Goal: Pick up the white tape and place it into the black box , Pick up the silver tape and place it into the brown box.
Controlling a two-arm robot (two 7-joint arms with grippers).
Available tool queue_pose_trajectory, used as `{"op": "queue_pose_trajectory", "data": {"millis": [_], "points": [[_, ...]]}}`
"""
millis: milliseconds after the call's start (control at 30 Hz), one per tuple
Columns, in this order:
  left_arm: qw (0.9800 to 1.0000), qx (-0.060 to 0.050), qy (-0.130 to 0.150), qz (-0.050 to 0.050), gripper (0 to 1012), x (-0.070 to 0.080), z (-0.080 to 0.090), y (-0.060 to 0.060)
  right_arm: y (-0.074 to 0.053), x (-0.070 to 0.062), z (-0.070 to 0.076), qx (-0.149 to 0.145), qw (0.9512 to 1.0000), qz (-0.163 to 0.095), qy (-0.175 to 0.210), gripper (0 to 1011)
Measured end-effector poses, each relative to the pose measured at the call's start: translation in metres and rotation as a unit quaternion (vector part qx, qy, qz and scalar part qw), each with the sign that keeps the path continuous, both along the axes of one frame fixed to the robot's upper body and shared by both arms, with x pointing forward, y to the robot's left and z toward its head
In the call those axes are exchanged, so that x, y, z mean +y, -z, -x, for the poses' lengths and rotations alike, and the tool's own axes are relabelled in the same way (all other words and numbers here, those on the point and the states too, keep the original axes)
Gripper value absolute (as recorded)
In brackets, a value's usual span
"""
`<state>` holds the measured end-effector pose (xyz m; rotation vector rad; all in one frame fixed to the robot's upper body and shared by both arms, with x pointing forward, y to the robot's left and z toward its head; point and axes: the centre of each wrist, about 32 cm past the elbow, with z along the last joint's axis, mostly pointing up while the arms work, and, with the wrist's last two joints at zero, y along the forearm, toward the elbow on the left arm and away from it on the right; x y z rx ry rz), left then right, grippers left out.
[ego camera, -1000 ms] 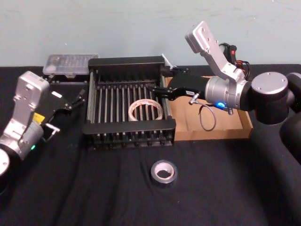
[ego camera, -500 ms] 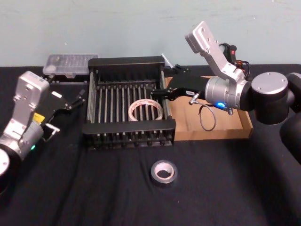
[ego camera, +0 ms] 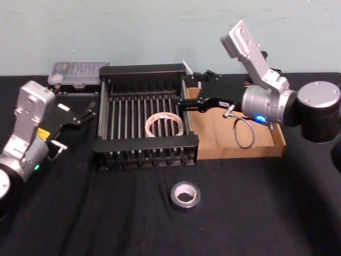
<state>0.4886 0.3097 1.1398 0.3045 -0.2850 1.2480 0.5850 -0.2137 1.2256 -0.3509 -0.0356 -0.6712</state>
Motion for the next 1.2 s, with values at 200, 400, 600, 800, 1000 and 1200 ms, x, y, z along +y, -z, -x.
{"op": "queue_pose_trajectory", "data": {"millis": [200,400,600,800,1000,1200], "points": [[1.0000,0.000,0.000,0.000,1001,0.000,0.000,0.000,-0.006,-0.016,0.016,0.000,1.0000,0.005,0.002,1002],[1.0000,0.000,0.000,0.000,1001,0.000,0.000,0.000,-0.008,-0.031,0.034,0.007,0.9998,0.017,-0.002,1002],[1.0000,0.000,0.000,0.000,1001,0.000,0.000,0.000,-0.008,-0.043,0.049,0.022,0.9994,0.026,-0.007,1002],[1.0000,0.000,0.000,0.000,1001,0.000,0.000,0.000,-0.004,-0.048,0.065,0.047,0.9980,0.035,-0.022,1002],[1.0000,0.000,0.000,0.000,1001,0.000,0.000,0.000,0.004,-0.047,0.075,0.075,0.9954,0.042,-0.043,1002],[1.0000,0.000,0.000,0.000,1001,0.000,0.000,0.000,0.011,-0.042,0.080,0.095,0.9924,0.045,-0.063,1002]]}}
